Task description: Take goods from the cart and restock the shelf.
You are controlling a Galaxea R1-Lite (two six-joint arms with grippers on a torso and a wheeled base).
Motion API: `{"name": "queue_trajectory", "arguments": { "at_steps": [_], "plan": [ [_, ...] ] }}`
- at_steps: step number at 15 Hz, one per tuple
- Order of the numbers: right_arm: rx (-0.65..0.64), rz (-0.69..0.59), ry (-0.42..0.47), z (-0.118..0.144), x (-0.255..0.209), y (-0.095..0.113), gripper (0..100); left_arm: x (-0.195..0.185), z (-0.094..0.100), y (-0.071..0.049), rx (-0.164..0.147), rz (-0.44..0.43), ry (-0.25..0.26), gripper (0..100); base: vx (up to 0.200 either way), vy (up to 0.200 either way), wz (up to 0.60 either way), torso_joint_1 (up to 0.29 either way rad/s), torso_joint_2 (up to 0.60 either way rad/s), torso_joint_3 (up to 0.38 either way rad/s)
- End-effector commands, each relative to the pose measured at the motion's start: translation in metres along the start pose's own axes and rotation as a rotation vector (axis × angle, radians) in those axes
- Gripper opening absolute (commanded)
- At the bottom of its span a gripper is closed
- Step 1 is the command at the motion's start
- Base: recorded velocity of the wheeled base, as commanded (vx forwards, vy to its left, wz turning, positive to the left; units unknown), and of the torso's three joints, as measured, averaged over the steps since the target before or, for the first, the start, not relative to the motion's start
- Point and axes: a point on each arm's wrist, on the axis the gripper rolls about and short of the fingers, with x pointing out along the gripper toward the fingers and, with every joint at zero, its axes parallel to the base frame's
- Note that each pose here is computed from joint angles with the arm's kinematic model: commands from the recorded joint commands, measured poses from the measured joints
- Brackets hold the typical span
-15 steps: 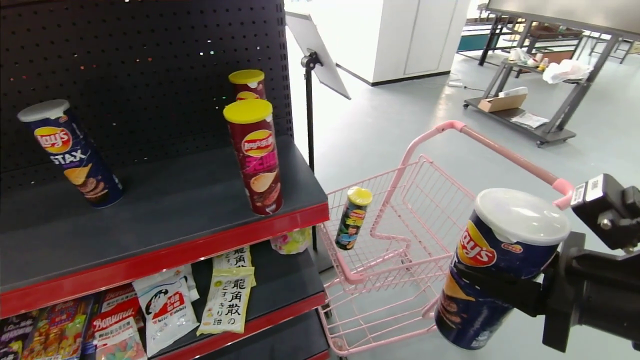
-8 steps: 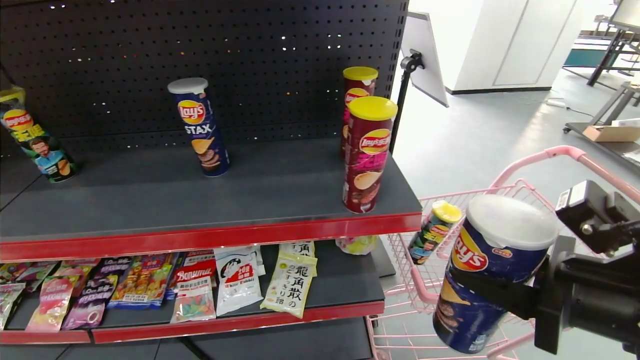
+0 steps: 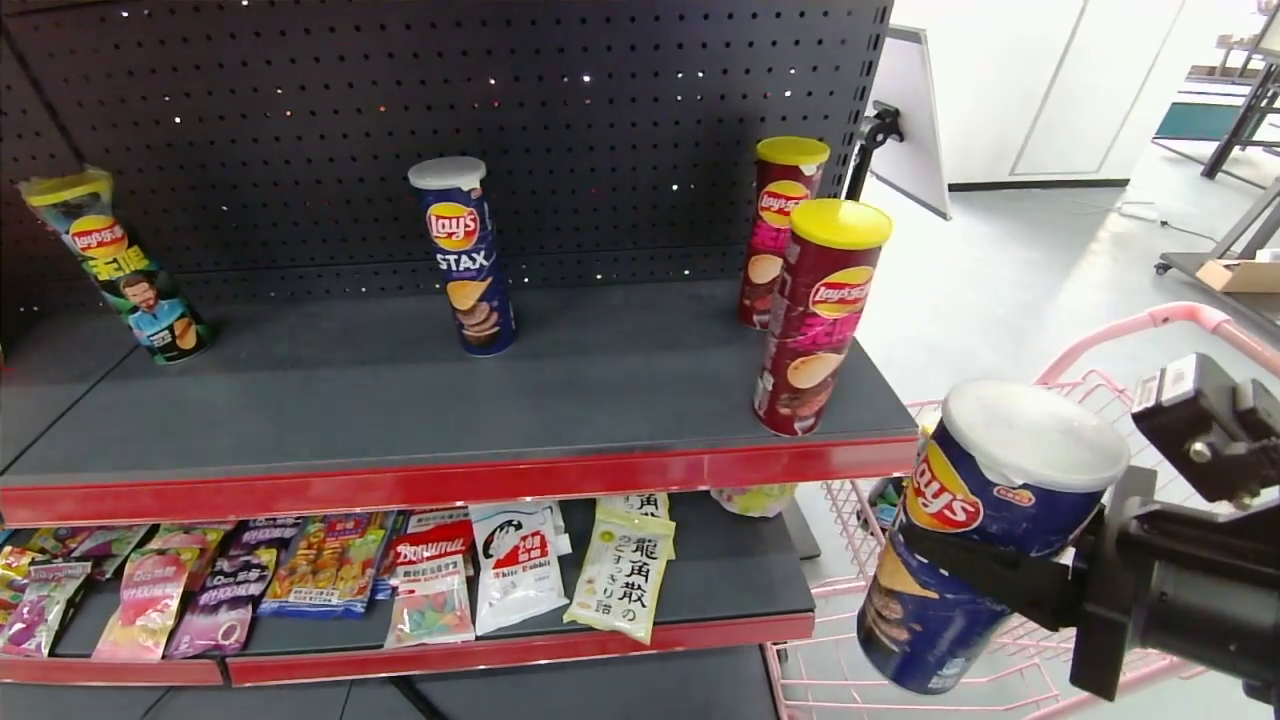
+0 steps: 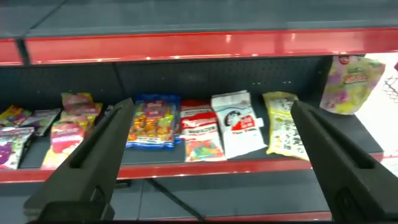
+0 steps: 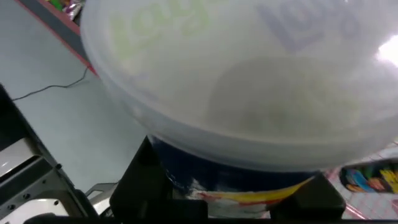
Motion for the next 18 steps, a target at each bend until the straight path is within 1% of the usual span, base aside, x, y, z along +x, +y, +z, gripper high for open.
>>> {"name": "queue_trajectory", "arguments": {
  "at_steps": [1, 3, 9, 14, 18],
  "plan": [
    [0.001, 0.067, -0.002, -0.0004, 0.0008, 0.0015, 0, 0.0001, 0.0, 0.0, -0.001, 0.0, 0.001, 100, 0.0, 0.2, 0.0, 0.002, 0.0, 0.002],
    [-0.003, 0.121, -0.011, -0.0003, -0.0004, 0.0031, 0, 0.0001, 0.0002, 0.0, 0.001, 0.0, -0.001, 100, 0.0, 0.2, 0.0, 0.005, 0.0, 0.0],
    [-0.009, 0.123, -0.02, 0.0024, -0.0004, 0.0029, 0, 0.0001, 0.0002, 0.0, 0.001, 0.0, -0.001, 100, 0.0, 0.2, 0.0, 0.002, 0.0, 0.001],
    [-0.012, 0.126, -0.026, 0.0042, -0.0004, 0.0032, 0, 0.0001, 0.0002, 0.0, 0.001, 0.001, -0.001, 100, 0.0, 0.0, 0.0, 0.0, 0.0, 0.0],
    [-0.015, 0.125, -0.03, 0.0054, -0.0001, 0.0031, 0, 0.0001, 0.0002, 0.0, 0.001, 0.0, -0.001, 100, 0.2, 0.0, 0.0, -0.01, 0.0, 0.005]
  ]
}}
